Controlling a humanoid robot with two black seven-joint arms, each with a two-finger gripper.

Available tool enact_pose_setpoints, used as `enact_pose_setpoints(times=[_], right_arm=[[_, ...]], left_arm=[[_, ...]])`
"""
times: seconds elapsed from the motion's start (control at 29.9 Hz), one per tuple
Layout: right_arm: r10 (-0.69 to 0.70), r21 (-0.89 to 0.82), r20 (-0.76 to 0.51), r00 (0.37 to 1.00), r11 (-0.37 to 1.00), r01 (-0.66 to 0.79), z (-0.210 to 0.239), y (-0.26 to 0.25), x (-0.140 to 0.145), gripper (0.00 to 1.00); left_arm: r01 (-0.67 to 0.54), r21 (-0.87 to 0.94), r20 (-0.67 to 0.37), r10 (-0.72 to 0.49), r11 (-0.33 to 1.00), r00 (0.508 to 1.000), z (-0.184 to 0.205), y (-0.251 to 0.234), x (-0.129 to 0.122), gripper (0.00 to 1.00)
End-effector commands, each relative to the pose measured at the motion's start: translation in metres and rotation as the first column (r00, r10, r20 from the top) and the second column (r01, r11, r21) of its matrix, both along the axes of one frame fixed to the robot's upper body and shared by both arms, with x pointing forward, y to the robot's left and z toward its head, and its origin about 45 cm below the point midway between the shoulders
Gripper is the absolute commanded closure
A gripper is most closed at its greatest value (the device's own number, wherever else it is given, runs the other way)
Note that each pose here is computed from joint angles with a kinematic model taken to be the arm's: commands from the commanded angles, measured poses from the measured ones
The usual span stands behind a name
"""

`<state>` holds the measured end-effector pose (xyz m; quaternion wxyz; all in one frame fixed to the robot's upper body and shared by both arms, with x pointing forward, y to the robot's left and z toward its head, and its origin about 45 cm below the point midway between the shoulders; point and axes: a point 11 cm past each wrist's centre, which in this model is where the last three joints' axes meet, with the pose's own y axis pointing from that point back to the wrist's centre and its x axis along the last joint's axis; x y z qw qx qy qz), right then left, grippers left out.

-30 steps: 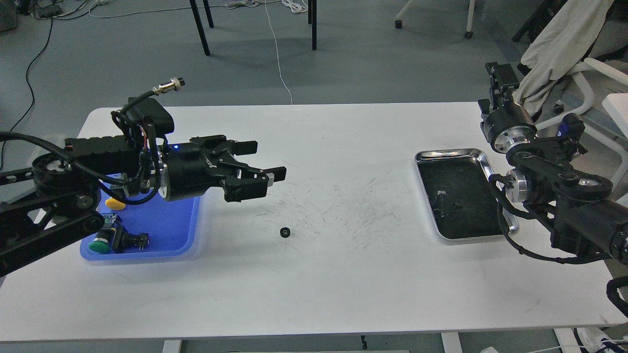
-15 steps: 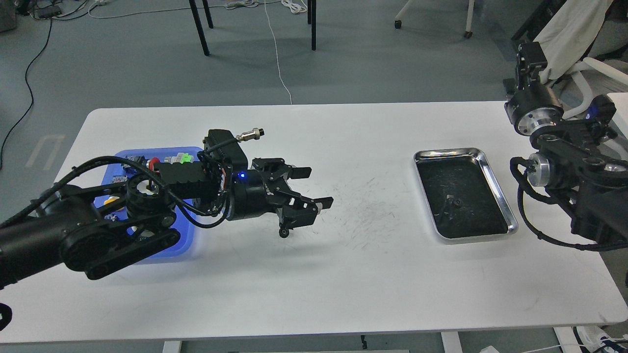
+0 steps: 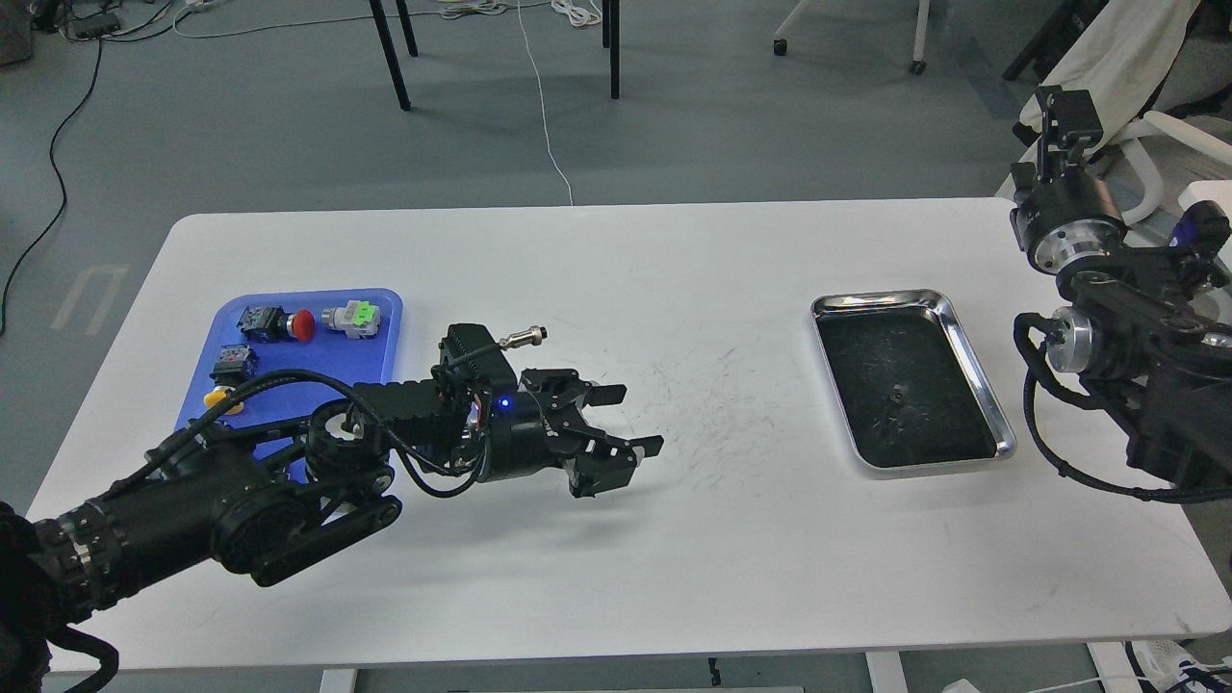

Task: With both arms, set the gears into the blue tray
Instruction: 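Close the left gripper on the black gear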

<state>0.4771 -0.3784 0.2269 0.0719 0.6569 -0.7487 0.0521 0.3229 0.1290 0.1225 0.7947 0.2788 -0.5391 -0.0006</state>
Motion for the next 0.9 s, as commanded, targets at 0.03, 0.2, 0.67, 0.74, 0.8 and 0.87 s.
enact_pose_setpoints(times=[0.03, 0.2, 0.67, 0.74, 0.8, 0.87], right_arm=[[0.004, 0.003, 0.002, 1.000, 1.000, -0.004, 0.000, 0.003, 0.001, 0.06], [0.005, 0.001, 0.000, 1.000, 1.000, -0.005, 0.000, 0.002, 0.000, 0.06], [0.008, -0.002, -0.004, 1.000, 1.000, -0.008, -0.002, 0.003, 0.000, 0.06], [0.009, -0.004, -0.005, 1.000, 1.000, -0.009, -0.002, 0.003, 0.000, 0.06], [0.008, -0.005, -0.006, 1.000, 1.000, -0.008, -0.002, 0.003, 0.000, 0.06], [0.009, -0.005, -0.006, 1.000, 1.000, -0.009, -0.002, 0.003, 0.000, 0.06]], left_arm=[[0.011, 0.034, 0.032, -0.012, 0.999, 0.999, -0.010, 0.012, 0.001, 0.32], [-0.008, 0.064, 0.043, 0.006, 0.998, 0.999, -0.018, 0.023, 0.004, 0.32], [-0.051, 0.135, 0.108, 0.037, 0.989, 0.993, -0.022, 0.060, 0.017, 0.34], [-0.045, 0.135, 0.107, 0.031, 0.990, 0.994, -0.024, 0.059, 0.015, 0.35], [-0.046, 0.134, 0.103, 0.032, 0.990, 0.994, -0.025, 0.060, 0.014, 0.36], [-0.045, 0.129, 0.102, 0.031, 0.991, 0.994, -0.024, 0.059, 0.013, 0.36]])
